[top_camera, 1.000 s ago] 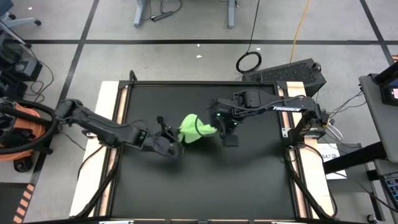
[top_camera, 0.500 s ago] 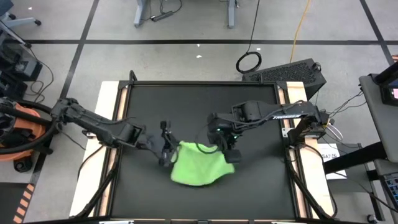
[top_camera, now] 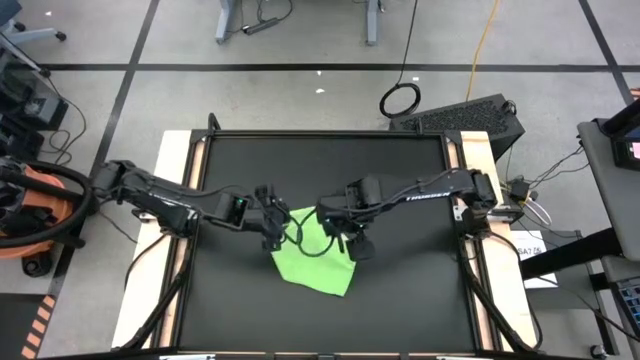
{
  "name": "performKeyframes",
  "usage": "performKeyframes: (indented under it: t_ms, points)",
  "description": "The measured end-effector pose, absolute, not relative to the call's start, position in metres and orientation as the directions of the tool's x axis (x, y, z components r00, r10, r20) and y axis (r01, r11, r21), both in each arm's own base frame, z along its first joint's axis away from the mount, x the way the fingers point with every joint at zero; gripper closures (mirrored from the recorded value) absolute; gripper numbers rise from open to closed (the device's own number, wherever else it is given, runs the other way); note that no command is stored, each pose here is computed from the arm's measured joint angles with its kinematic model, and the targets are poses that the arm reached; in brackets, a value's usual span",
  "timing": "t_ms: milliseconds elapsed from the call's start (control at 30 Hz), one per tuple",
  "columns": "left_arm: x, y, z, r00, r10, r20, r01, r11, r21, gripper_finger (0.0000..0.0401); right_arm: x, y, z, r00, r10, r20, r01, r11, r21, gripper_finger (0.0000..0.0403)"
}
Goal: Roll towel into tight, uniform cylinder
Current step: Fold the green towel
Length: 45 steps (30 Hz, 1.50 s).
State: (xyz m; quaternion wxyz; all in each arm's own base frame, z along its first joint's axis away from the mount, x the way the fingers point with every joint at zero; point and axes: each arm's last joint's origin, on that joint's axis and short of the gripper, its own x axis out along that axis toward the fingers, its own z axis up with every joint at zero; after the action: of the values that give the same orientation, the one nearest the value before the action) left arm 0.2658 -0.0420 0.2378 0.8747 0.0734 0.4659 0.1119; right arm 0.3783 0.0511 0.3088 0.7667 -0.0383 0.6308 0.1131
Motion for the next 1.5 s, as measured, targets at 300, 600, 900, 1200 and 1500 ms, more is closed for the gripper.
performKeyframes:
  t_ms: [300,600,900,1200,1500]
  points:
    - [0.253,-0.101,0.239,0.564,-0.062,-0.824,0.175,0.984,0.046,0.0144,0.383,0.126,0.308,0.283,0.278,-0.918,-0.434,0.891,0.136,0.0148]
    - [0.244,-0.153,0.223,0.582,-0.076,-0.81,0.245,0.966,0.086,0.0152,0.368,0.206,0.288,0.419,0.195,-0.887,-0.52,0.852,-0.058,0.0175]
    - [0.256,-0.18,0.172,0.508,-0.042,-0.86,0.28,0.953,0.119,0.0152,0.367,0.213,0.218,0.442,0.185,-0.878,-0.401,0.916,-0.009,0.0202]
    - [0.263,-0.187,0.147,0.512,0.039,-0.858,0.212,0.962,0.171,0.0152,0.361,0.206,0.184,0.492,0.101,-0.865,-0.299,0.952,-0.059,0.023]
    - [0.267,-0.183,0.143,0.542,0.121,-0.832,0.14,0.963,0.232,0.0152,0.353,0.193,0.153,0.496,0.049,-0.867,-0.241,0.967,-0.083,0.0241]
